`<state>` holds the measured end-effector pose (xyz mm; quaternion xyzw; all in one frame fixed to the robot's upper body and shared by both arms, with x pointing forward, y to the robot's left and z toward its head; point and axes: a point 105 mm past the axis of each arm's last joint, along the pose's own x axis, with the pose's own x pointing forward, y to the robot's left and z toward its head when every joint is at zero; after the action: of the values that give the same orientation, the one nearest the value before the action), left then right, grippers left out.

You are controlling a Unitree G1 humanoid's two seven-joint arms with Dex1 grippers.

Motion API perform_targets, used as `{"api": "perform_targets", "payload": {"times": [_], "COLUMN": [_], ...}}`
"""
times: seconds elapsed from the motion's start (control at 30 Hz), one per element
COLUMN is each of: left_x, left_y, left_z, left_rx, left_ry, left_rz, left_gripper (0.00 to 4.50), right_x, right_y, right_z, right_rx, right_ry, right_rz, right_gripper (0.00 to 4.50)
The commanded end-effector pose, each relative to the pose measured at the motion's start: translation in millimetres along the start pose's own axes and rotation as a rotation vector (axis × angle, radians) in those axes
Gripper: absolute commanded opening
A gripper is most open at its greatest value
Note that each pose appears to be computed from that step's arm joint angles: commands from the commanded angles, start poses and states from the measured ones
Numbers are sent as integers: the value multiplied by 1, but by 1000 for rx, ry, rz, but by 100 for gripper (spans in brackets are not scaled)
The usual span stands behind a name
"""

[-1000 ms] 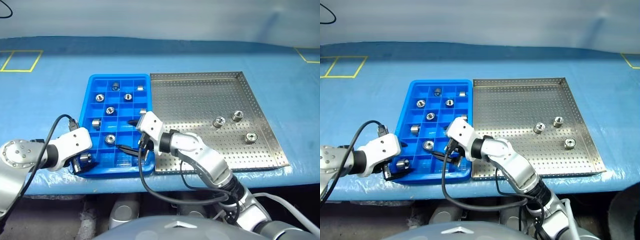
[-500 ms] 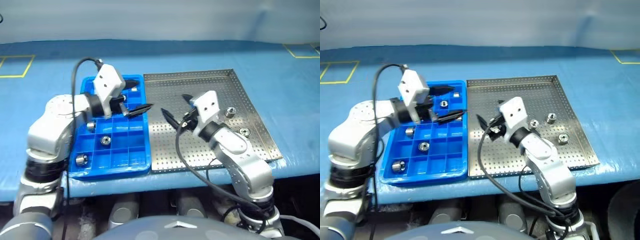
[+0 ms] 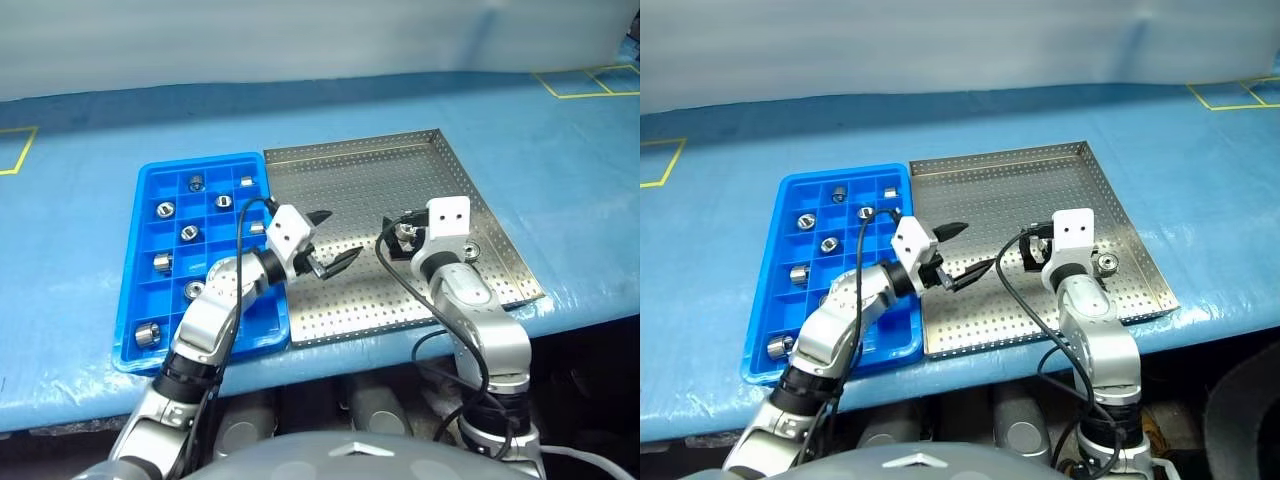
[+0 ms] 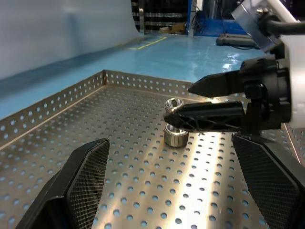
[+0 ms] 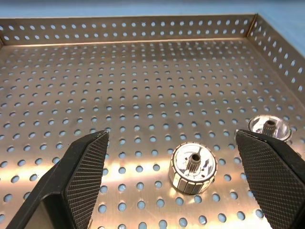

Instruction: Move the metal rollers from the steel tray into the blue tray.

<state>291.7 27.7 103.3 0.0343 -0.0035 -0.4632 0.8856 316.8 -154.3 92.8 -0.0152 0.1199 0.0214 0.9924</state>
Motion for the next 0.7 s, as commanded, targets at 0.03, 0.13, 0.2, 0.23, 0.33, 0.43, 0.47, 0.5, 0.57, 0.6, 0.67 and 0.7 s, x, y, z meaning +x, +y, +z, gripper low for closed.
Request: {"api": "perform_targets", "payload": {"times": [0.03, 0.13, 0.2, 0.23, 0.33, 0.43, 0.47, 0.5, 0.57, 0.6, 0.67, 0.7], "left_x": [-6, -13, -16, -17, -18, -18, -18, -18, -18, -18, -20, -20], "left_y": [-4, -8, -8, -8, -8, -7, -8, -8, -9, -10, -11, -11], "left_z": [5, 1, 3, 4, 6, 7, 7, 8, 8, 8, 9, 9], "left_rx": [55, 53, 16, 7, -2, -4, -9, -12, -16, -16, -19, -18], "left_ry": [-52, -52, -69, -75, -83, -88, -90, -92, -92, -91, -89, -89], "left_rz": [27, 39, 58, 64, 79, 90, 88, 86, 79, 77, 74, 74], "left_gripper": [449, 449, 449, 449, 449, 449, 449, 449, 450, 450, 450, 450], "right_x": [9, 17, 22, 25, 33, 39, 40, 40, 40, 39, 36, 35], "right_y": [-9, -12, -13, -15, -15, -11, -10, -9, -10, -9, -7, -5], "right_z": [10, 5, 3, 1, -4, -12, -15, -17, -19, -20, -19, -19], "right_rx": [39, 92, 93, 91, 102, 94, 93, 90, 81, 80, 87, 90], "right_ry": [-54, -43, -38, -30, -6, 21, 29, 35, 42, 42, 40, 39], "right_rz": [-61, -91, -100, -114, -116, -104, -104, -106, -115, -115, -108, -101], "right_gripper": [450, 450, 450, 450, 450, 450, 450, 450, 431, 410, 360, 328]}}
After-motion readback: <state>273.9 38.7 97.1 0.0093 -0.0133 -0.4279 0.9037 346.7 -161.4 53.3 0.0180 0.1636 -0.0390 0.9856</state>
